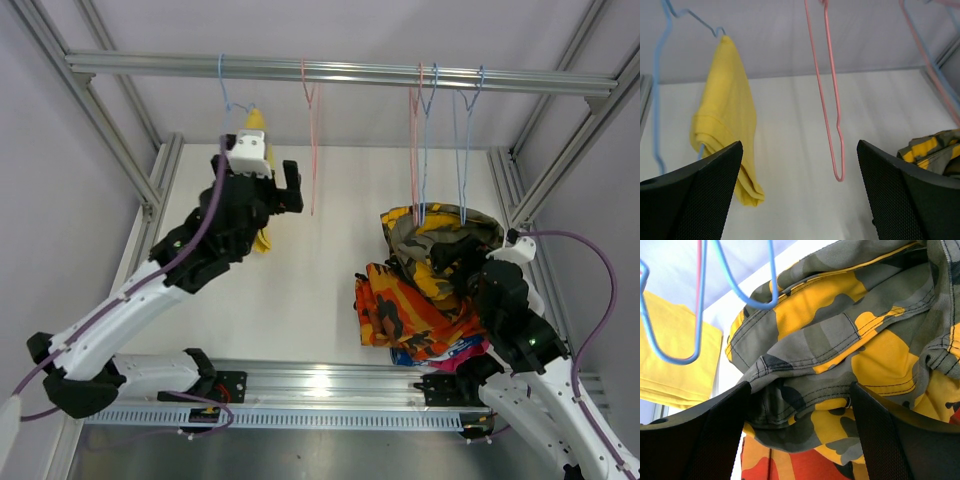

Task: Remove the trousers from the hanger
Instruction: Place the hanger at the clothesline, then pick up the hanger from the clothesline.

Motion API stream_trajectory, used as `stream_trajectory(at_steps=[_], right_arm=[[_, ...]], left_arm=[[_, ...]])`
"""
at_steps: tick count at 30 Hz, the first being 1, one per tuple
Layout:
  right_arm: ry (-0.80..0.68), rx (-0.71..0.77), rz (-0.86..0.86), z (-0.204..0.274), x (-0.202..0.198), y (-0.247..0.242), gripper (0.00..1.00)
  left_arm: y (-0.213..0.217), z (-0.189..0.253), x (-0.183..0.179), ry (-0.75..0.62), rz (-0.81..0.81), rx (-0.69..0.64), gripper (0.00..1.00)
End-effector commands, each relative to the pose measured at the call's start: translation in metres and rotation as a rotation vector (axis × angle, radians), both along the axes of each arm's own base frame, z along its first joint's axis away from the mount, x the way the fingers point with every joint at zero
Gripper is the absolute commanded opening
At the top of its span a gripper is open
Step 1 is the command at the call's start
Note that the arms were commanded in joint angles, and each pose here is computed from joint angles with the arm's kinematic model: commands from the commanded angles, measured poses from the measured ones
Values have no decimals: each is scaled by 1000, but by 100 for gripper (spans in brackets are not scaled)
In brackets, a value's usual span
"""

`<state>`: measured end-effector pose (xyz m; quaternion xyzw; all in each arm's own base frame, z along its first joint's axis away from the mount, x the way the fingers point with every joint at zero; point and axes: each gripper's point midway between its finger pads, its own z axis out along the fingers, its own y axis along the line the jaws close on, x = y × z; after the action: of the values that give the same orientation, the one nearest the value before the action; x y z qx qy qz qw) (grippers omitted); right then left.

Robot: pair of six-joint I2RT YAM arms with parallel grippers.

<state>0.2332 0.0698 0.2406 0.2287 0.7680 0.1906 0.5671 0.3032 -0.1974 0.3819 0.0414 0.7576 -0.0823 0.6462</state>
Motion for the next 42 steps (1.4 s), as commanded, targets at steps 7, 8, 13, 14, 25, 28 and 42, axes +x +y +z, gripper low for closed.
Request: stream_trajectory(at_steps=[7, 8, 13, 14, 25, 28, 42], right_arm=[[-74, 51, 28, 35, -1, 5, 84], [-78, 46, 31, 37, -1, 5, 84], [-95, 42, 39, 49, -4, 4, 84], [-98, 41, 40, 50, -5, 3, 84], [-94, 25, 60, 48, -7, 5, 84], [-85, 22, 62, 42, -7, 5, 84], [-69, 14, 51, 37, -18, -2, 84]], left_arm=[[67, 99, -23, -241, 116, -4, 99], [68, 99, -22, -243, 115, -2, 99], [88, 80, -2, -197, 214, 25, 97], [91, 74, 1, -187, 230, 38, 97], [102, 15, 54, -23, 207, -117, 58], [90, 25, 53, -65, 87, -218, 55], [50, 29, 39, -77, -231, -521, 6]])
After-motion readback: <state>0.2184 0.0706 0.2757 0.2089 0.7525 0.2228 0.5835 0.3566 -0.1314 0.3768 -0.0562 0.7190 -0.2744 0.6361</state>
